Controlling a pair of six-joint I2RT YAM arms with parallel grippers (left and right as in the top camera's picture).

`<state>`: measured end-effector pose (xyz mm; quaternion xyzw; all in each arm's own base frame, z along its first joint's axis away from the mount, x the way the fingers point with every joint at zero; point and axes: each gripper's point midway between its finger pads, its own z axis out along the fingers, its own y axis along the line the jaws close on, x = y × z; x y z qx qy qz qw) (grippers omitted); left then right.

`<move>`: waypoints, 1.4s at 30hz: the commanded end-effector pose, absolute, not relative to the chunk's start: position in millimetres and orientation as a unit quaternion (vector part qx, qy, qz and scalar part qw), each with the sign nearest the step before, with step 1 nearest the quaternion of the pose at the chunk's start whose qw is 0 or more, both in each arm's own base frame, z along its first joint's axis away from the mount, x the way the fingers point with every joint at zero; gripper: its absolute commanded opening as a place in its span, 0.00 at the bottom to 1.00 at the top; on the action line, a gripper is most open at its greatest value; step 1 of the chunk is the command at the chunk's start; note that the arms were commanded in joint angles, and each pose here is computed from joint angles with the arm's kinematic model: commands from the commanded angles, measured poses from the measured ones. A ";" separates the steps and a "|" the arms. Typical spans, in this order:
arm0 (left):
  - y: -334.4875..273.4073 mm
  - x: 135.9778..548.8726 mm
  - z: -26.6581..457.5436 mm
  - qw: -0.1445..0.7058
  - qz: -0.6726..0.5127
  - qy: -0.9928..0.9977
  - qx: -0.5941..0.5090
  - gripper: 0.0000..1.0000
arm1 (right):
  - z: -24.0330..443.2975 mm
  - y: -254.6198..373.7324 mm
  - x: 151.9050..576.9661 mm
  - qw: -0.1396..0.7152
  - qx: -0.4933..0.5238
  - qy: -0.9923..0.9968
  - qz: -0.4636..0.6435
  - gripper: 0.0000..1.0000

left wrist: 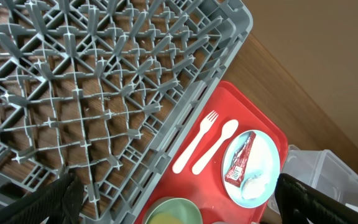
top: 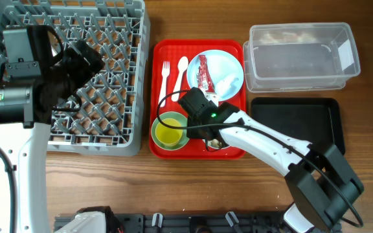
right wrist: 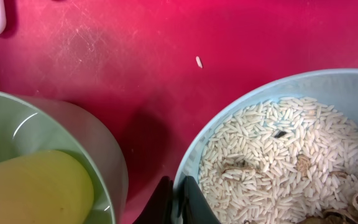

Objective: Sort waste into correct bins and load items into the dishwasher rack
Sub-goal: 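Lift the bowl with the right gripper and carry it over the black tray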

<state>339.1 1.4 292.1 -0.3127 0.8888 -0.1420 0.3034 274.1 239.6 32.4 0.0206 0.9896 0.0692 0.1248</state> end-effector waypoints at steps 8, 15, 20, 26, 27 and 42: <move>2.0 340.5 294.5 0.305 -0.146 0.887 -0.314 1.00 | 67.0 247.2 281.5 0.157 -0.012 0.983 0.095 0.04; 2.0 340.5 294.5 0.305 -0.146 0.887 -0.314 1.00 | 101.3 239.0 275.6 0.175 -0.026 0.978 0.106 0.04; 2.0 340.5 294.5 0.305 -0.146 0.887 -0.314 1.00 | 121.9 228.7 277.2 0.173 -0.028 0.980 0.098 0.04; 2.0 340.5 294.5 0.305 -0.146 0.887 -0.314 1.00 | 152.2 212.1 294.6 0.190 -0.026 0.978 0.079 0.04; 2.0 340.5 294.5 0.305 -0.146 0.887 -0.314 1.00 | 156.9 206.5 297.7 0.195 -0.025 0.978 0.070 0.04; 2.0 340.5 294.5 0.305 -0.146 0.887 -0.314 1.00 | 182.0 91.0 324.9 0.190 0.079 0.977 0.058 0.04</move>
